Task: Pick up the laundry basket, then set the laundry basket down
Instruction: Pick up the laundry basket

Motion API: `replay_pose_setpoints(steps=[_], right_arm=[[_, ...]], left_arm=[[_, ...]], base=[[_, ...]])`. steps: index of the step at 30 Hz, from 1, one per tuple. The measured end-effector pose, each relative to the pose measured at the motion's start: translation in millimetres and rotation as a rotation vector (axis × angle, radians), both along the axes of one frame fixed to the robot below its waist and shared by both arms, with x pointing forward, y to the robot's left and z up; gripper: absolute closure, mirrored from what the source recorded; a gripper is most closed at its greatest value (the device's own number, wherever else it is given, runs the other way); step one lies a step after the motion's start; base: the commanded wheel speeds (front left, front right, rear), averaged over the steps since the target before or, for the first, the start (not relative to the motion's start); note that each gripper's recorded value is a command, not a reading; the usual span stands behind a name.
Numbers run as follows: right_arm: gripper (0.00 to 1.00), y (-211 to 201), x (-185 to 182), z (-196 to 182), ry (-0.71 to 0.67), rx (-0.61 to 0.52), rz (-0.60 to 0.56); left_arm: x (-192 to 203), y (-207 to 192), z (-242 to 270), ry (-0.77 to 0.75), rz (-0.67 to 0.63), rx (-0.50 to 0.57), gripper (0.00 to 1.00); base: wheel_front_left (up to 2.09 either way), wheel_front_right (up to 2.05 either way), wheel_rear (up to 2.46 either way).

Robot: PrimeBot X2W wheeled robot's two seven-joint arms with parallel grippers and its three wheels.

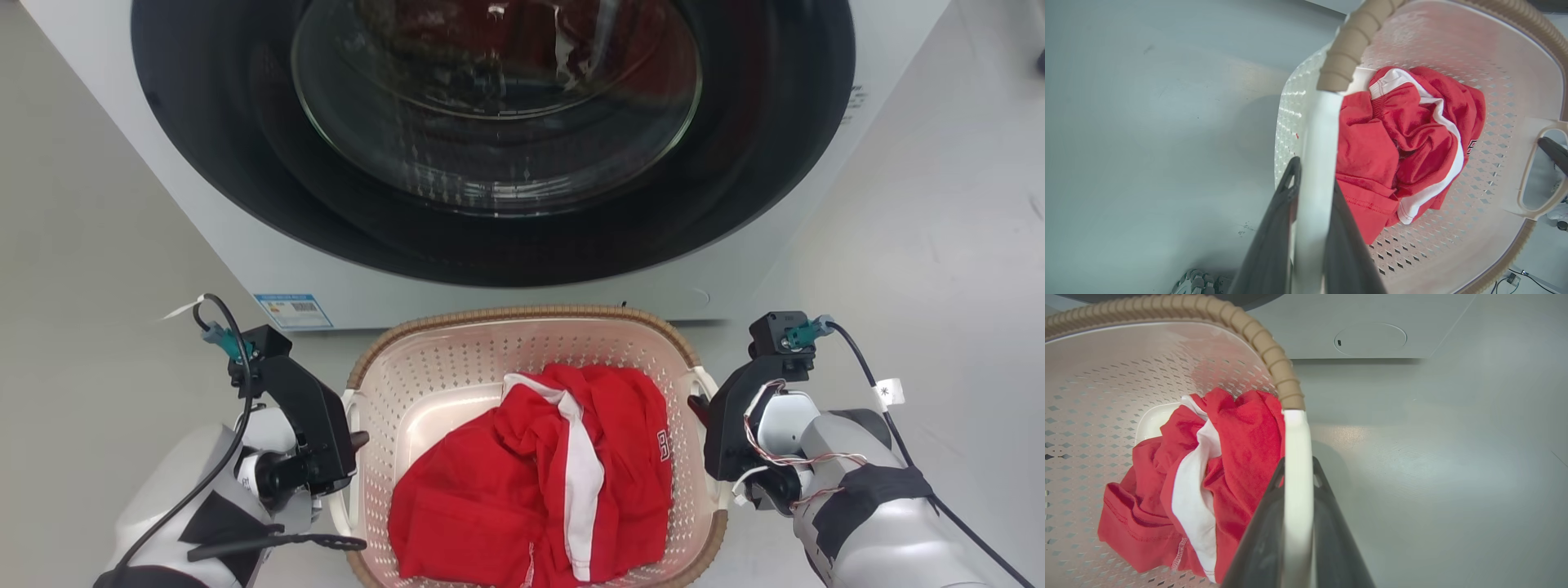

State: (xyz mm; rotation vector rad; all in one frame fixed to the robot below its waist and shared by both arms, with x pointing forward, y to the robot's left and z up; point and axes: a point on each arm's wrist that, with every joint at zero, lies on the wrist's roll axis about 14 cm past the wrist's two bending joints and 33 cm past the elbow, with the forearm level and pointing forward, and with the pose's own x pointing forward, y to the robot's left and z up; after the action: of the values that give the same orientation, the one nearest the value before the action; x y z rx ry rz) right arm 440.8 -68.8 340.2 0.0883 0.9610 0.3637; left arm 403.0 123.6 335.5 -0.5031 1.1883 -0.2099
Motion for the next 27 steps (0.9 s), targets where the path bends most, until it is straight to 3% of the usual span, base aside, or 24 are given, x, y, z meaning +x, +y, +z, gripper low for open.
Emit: replay_pose_setpoints(steps=[27], right_arm=[[1.00,-9.5,-64.8,19.5,0.097,0.014,-0.034]], left_arm=[[-61.7,-11.5,19.8,0.039,-0.017,-0.032,1.00]], base=[[0.00,0.00,0.00]])
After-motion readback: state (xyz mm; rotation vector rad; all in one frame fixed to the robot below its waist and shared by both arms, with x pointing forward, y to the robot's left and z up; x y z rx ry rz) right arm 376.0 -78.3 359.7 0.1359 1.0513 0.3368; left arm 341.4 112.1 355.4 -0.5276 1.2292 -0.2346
